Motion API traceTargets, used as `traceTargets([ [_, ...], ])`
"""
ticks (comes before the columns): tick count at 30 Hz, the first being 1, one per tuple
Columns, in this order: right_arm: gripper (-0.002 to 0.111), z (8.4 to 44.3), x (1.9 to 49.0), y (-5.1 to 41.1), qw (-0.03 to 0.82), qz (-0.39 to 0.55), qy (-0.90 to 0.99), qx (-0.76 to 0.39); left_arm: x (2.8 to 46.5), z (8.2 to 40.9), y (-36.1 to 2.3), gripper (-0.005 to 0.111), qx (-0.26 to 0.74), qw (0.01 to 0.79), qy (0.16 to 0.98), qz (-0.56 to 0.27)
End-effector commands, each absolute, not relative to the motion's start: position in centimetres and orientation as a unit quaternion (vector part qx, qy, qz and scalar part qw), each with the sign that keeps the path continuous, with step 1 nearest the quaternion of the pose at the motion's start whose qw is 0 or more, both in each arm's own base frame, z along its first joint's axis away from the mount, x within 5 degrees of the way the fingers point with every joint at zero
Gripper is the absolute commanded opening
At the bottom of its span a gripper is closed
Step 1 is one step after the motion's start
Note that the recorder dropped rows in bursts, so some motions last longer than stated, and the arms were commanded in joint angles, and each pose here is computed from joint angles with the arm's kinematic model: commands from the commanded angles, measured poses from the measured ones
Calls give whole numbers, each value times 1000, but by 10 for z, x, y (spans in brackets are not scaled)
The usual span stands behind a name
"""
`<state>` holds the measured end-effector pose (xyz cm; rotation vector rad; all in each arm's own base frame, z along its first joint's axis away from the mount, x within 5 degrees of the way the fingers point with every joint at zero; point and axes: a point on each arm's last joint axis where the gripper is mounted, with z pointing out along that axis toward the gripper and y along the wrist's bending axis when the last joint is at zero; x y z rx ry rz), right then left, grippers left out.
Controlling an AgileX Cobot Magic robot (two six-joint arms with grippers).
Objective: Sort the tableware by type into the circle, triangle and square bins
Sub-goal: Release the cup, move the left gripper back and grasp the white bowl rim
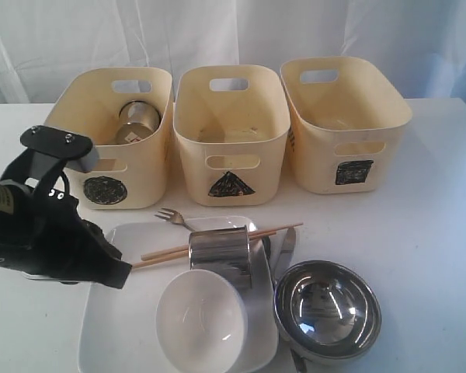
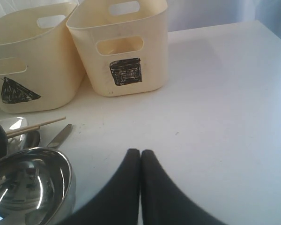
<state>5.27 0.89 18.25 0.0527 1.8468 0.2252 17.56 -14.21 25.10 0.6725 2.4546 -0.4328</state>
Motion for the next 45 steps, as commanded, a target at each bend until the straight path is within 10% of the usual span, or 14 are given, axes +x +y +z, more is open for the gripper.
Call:
traceTargets([
  [1, 0, 182, 53, 9, 604, 94, 791, 21, 176, 244, -149, 42, 274, 267, 907, -176],
  [5, 0, 182, 53, 9, 604, 94, 791, 21, 184, 234, -157, 62, 285, 270, 902, -179],
  [19, 0, 182, 53, 9, 604, 94, 791, 21, 187, 226, -193, 61, 343, 282, 834, -329],
  [33, 0, 182, 53, 9, 604, 94, 791, 21, 201, 185, -200, 61, 367, 248, 848, -292],
  [45, 0, 182, 53, 9, 604, 94, 791, 21, 204, 175, -201, 0, 366, 238, 855, -279],
])
